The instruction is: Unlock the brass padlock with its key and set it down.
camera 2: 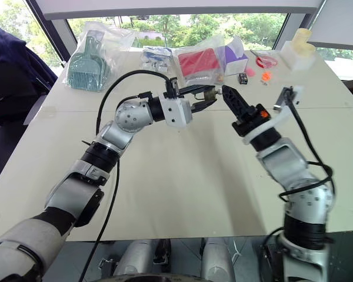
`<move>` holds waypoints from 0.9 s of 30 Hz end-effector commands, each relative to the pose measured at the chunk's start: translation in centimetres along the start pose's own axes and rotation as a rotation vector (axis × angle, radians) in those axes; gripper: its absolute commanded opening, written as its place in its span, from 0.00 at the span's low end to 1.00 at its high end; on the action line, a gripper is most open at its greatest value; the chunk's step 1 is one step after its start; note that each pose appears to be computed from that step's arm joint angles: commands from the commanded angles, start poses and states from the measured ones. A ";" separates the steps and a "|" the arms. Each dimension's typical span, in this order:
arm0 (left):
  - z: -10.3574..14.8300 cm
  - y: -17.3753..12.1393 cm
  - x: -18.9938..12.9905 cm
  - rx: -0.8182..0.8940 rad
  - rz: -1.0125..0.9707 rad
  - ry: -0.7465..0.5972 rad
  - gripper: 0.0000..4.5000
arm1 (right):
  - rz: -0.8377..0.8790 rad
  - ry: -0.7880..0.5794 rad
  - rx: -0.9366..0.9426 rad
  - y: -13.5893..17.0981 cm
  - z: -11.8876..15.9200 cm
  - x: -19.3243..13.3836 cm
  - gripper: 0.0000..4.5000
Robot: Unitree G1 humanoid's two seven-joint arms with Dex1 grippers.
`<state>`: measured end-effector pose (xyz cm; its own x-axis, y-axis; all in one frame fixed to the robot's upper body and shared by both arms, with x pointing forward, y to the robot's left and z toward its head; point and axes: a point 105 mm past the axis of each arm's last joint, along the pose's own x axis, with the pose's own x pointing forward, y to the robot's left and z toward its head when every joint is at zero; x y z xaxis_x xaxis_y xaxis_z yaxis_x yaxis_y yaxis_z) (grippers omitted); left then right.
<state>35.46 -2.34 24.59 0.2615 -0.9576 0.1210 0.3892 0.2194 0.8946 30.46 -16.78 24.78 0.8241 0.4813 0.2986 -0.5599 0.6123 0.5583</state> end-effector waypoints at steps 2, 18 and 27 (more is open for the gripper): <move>1.0 1.3 -0.3 -0.024 -0.039 -0.046 0.17 | 0.083 0.086 -0.153 1.0 0.9 -1.1 0.88; 4.7 0.0 0.3 0.023 -0.066 -0.199 0.17 | 0.145 0.178 -0.152 1.6 -0.7 -1.1 0.88; 5.2 0.2 0.4 0.034 -0.061 -0.218 0.17 | 0.131 0.164 -0.099 1.2 -0.8 -1.1 0.47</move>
<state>32.12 -3.42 25.44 0.0867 -0.9912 0.1004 0.4108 0.1274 0.9028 28.81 -15.64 23.67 0.7160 0.6686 0.2008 -0.6735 0.5858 0.4509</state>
